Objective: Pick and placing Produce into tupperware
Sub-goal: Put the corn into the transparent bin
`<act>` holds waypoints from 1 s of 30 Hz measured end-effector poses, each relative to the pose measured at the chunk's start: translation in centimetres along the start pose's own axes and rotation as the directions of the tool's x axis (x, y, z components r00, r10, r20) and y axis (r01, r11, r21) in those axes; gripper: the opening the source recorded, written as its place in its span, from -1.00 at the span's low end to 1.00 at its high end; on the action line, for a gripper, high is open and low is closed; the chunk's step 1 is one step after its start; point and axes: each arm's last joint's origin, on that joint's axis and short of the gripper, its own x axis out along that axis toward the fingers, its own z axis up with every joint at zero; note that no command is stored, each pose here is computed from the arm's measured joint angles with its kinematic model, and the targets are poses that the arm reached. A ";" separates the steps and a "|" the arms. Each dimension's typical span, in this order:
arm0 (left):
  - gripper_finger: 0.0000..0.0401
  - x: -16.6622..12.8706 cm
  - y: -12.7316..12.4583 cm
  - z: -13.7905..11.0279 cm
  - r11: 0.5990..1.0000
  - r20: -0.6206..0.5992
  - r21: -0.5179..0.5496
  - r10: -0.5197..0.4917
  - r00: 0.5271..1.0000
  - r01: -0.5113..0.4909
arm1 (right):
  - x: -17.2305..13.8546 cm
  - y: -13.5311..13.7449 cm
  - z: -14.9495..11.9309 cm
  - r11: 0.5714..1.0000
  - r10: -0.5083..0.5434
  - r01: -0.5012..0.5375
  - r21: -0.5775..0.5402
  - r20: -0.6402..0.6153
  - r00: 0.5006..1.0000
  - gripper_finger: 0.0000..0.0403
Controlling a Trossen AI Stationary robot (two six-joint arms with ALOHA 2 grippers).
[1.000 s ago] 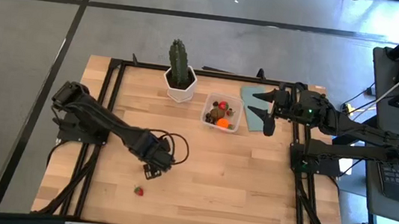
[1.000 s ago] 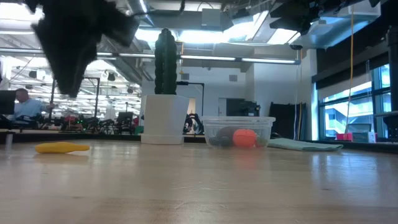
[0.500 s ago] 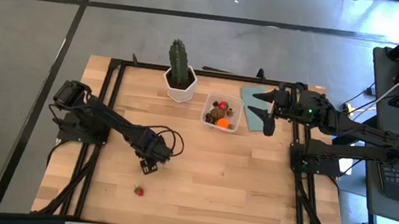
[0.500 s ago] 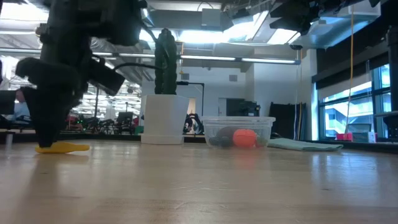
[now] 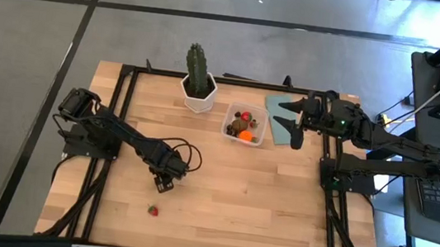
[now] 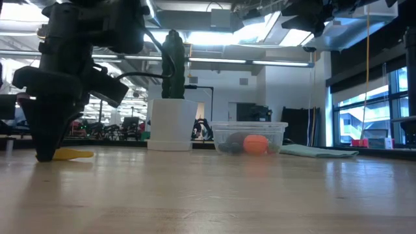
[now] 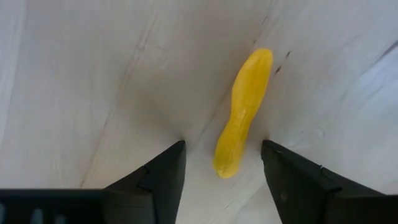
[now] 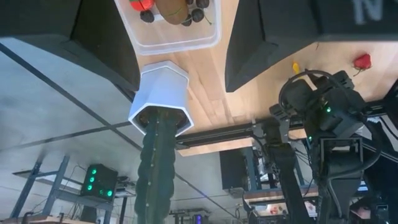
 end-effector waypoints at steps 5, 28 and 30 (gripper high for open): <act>-0.18 0.0 -0.1 0.1 1.000 0.005 0.000 -0.008 1.000 0.008 | 0.0 0.0 0.1 1.000 0.000 0.000 -0.004 0.006 1.000 0.18; -0.95 -0.5 0.3 3.5 0.863 -0.117 0.097 -0.485 0.867 0.496 | 0.0 0.0 0.0 1.000 0.000 0.000 -0.004 0.004 1.000 0.18; -0.98 -1.0 0.2 5.0 0.786 -0.055 0.144 -0.600 0.798 0.601 | 0.0 0.0 0.0 1.000 0.000 0.000 -0.004 0.004 1.000 0.18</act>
